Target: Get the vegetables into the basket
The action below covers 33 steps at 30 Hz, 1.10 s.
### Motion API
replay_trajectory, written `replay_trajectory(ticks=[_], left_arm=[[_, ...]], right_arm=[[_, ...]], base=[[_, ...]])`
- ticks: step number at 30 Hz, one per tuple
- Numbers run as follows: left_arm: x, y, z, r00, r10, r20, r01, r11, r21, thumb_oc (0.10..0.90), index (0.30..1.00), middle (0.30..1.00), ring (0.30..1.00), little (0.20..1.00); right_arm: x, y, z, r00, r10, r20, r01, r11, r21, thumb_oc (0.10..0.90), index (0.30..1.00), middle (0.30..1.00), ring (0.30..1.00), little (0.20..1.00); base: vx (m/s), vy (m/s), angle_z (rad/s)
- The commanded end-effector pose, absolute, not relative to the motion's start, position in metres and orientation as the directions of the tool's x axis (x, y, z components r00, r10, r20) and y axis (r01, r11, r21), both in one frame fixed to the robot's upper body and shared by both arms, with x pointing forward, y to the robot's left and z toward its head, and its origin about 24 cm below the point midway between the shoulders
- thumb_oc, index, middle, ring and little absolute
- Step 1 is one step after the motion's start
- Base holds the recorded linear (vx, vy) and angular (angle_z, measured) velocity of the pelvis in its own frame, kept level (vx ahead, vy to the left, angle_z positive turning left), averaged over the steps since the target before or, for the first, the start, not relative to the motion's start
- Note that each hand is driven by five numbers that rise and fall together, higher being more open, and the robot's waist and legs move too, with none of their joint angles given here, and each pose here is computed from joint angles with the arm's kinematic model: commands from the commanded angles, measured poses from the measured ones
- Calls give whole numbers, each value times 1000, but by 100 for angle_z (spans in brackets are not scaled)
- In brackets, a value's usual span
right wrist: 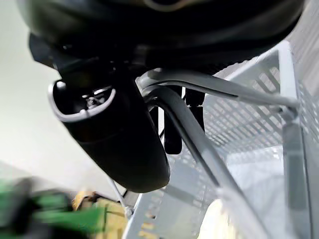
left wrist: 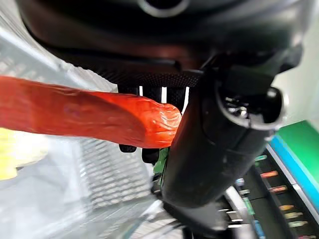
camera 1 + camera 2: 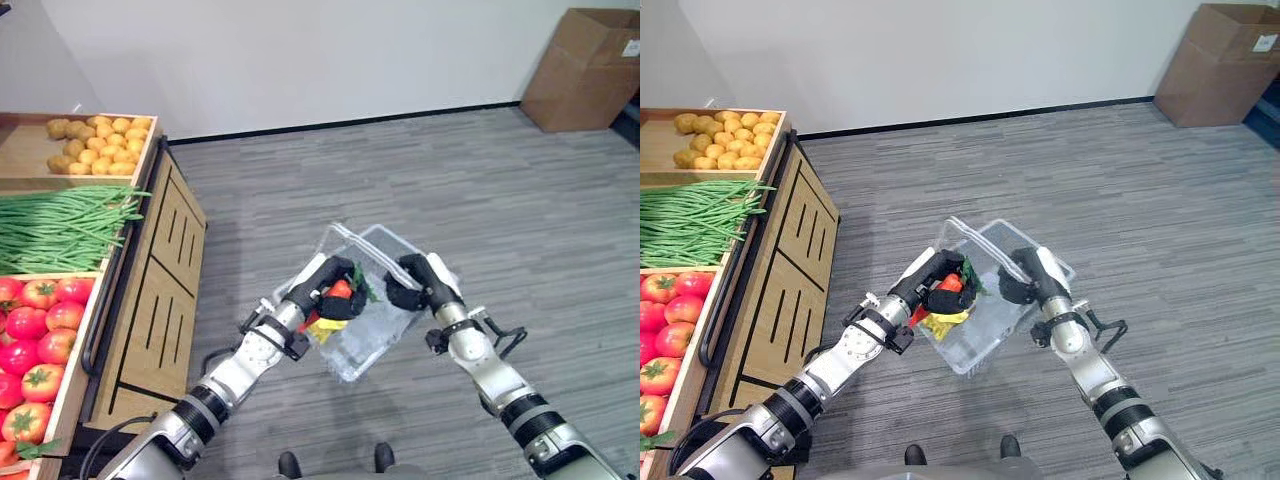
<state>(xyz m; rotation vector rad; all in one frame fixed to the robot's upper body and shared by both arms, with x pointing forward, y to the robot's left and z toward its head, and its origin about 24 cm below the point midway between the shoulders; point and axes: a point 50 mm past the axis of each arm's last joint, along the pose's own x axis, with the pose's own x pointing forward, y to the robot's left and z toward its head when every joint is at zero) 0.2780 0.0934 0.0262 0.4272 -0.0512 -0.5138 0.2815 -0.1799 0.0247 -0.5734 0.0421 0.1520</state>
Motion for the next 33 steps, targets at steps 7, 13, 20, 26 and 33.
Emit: replay_trajectory(ticks=[7, 13, 20, 26, 33], left_arm=[[311, 96, 47, 921, -383, 73, 287, 792, 539, 400, 300, 300, 300, 300], [315, 99, 32, 942, -334, 14, 265, 770, 581, 900, 1000, 1000, 1000, 1000], [311, 98, 28, 946, -324, 5, 264, 781, 567, 900, 1000, 1000, 1000, 1000], [300, 93, 32, 911, -412, 21, 330, 758, 562, 900, 1000, 1000, 1000, 1000], [274, 91, 55, 823, -562, 83, 481, 768, 423, 900, 1000, 1000, 1000, 1000]], right_arm=[[264, -113, 121, 810, 430, 399, -373, 902, -216, 400, 300, 300, 300, 300], [253, -104, 128, 762, 496, 416, -445, 868, -220, 400, 300, 300, 300, 300], [256, -108, 123, 786, 476, 394, -405, 879, -253, 400, 300, 300, 300, 300], [267, -130, 102, 877, 364, 315, -273, 915, -299, 400, 300, 300, 300, 300], [278, -175, 60, 981, 116, 153, -55, 935, -351, 400, 300, 300, 300, 300]], base=[[0, 11, -9], [-11, -2, -16], [0, 0, 0], [0, 0, 1], [-2, 1, 14]])
